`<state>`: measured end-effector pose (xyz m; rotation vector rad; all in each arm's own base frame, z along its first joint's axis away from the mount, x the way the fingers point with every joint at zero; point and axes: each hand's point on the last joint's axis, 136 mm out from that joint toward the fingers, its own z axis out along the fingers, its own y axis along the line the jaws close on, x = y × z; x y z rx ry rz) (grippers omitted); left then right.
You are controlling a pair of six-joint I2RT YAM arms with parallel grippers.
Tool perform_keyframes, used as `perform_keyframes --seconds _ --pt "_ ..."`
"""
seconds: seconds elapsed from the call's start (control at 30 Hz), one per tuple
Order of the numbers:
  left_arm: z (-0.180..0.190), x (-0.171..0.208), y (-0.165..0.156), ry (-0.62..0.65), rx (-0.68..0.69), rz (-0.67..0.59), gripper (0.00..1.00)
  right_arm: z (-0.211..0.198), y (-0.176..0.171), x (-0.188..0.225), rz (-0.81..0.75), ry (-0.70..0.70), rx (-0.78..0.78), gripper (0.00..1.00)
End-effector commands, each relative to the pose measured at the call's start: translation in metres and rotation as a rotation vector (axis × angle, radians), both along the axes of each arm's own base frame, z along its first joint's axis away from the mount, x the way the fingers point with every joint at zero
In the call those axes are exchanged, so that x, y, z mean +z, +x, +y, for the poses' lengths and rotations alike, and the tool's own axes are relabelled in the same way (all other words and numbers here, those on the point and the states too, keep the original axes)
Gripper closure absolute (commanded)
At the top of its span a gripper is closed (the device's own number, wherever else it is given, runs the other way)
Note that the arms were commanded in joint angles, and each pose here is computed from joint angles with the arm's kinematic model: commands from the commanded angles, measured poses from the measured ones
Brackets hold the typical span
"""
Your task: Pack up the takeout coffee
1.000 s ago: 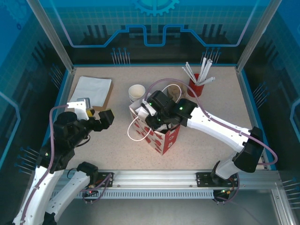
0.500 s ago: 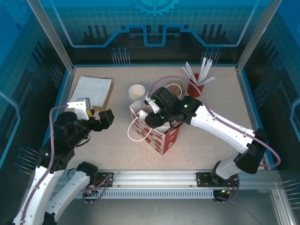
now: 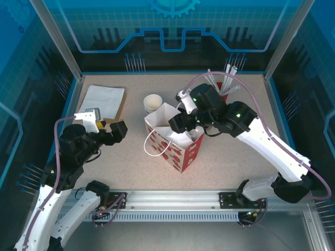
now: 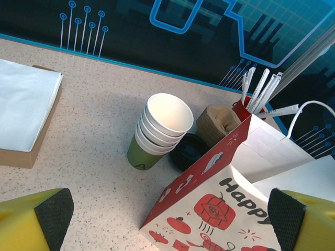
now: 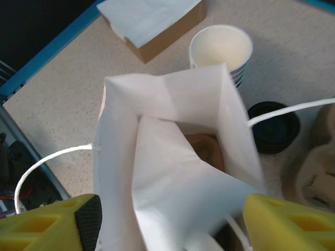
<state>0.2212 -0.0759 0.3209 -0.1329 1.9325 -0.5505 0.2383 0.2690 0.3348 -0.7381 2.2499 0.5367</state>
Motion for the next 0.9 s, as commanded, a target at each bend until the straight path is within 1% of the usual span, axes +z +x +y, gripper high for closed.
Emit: perform_keyframes --seconds 0.0,0.17,0.27,0.3,0.37,0.47,0.7,0.73,0.8,0.87 --pt "-0.004 0.014 0.001 -0.035 -0.012 -0.039 0.01 -0.032 0.002 0.025 -0.086 -0.009 -0.059 0.23" --pt "0.0 0.014 0.004 -0.022 0.01 -0.047 0.01 -0.08 0.01 0.034 -0.185 -0.03 -0.185 0.11" --pt "0.001 0.012 0.006 -0.011 0.016 -0.046 0.01 -0.113 0.012 0.03 -0.22 -0.033 -0.279 0.02" --pt "0.002 0.011 0.006 -0.006 0.021 -0.044 0.01 -0.125 0.013 0.026 -0.229 -0.037 -0.318 0.0" --pt "0.007 0.007 0.008 0.007 0.053 -0.037 0.01 -0.149 0.013 0.022 -0.256 -0.038 -0.401 0.0" --pt "0.021 -0.003 0.013 0.041 0.136 -0.02 0.01 -0.183 0.013 0.005 -0.291 -0.052 -0.525 0.0" --pt "0.052 -0.045 0.025 0.209 0.286 -0.026 0.01 -0.244 0.013 -0.048 -0.36 -0.106 -0.779 0.0" --pt "0.055 -0.052 0.027 0.234 0.301 -0.022 0.01 -0.251 0.013 -0.054 -0.363 -0.105 -0.821 0.0" --pt "0.057 -0.064 0.029 0.277 0.303 -0.019 0.01 -0.263 0.013 -0.082 -0.335 -0.128 -0.884 0.0" --pt "0.057 -0.076 0.031 0.32 0.287 -0.004 0.01 -0.27 0.016 -0.102 -0.32 -0.142 -0.916 0.0"
